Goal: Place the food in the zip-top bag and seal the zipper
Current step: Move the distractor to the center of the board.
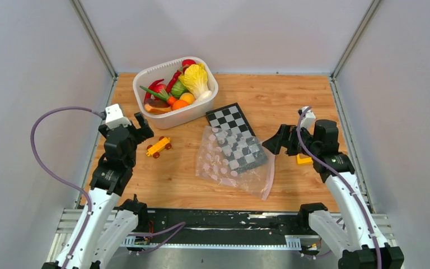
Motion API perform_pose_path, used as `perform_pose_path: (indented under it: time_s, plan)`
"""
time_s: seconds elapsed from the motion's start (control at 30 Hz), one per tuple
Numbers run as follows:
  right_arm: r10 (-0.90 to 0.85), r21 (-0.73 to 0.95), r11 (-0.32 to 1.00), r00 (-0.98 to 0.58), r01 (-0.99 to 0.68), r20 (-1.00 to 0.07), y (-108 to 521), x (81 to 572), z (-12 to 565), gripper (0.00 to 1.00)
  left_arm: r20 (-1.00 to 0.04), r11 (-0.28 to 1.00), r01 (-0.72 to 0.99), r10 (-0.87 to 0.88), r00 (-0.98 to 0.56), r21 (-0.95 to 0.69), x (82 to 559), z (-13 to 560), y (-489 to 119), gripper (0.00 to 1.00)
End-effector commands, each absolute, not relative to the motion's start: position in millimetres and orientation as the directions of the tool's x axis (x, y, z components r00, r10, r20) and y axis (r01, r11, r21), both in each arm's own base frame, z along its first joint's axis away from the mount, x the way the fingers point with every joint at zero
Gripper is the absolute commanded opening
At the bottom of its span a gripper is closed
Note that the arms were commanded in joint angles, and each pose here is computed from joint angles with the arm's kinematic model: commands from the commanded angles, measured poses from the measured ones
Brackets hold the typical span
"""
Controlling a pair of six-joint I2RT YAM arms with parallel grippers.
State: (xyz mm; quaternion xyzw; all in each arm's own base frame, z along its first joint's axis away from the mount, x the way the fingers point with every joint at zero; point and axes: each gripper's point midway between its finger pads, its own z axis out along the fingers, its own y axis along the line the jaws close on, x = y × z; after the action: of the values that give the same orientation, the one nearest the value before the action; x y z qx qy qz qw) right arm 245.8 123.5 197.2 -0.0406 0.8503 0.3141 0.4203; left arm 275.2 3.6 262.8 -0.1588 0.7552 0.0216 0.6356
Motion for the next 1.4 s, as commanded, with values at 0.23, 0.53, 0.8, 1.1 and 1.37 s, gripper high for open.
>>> perform_pose_path:
  time_s: [0.23, 0.53, 0.8, 1.1, 1.37]
  plan:
    - [0.023, 0.539, 0.624, -0.676, -0.566, -0.736, 199, 209, 197, 1.00, -0.913, 0.909, 0.116, -0.385, -0.135, -0.400, 242, 273, -63, 1.00]
    - [-0.083, 0.463, 0.637, -0.651, -0.617, -0.754, 253, 216, 193, 1.00, -0.880, 0.845, 0.292, -0.358, -0.313, -0.448, 205, 247, -99, 1.00]
    - [-0.127, 0.271, 0.774, -0.560, -0.572, -0.819, 256, 286, 177, 1.00, -0.853, 0.776, 0.390, -0.350, -0.388, -0.496, 185, 236, -120, 1.00]
    - [-0.208, 0.324, 0.724, -0.640, -0.609, -0.739, 275, 374, 156, 1.00, -0.821, 0.718, 0.439, -0.336, -0.462, -0.540, 175, 227, -136, 1.00]
    - [-0.282, 0.545, 0.527, -0.739, -0.653, -0.612, 310, 349, 112, 1.00, -0.824, 0.740, 0.417, -0.325, -0.464, -0.527, 173, 220, -130, 1.00]
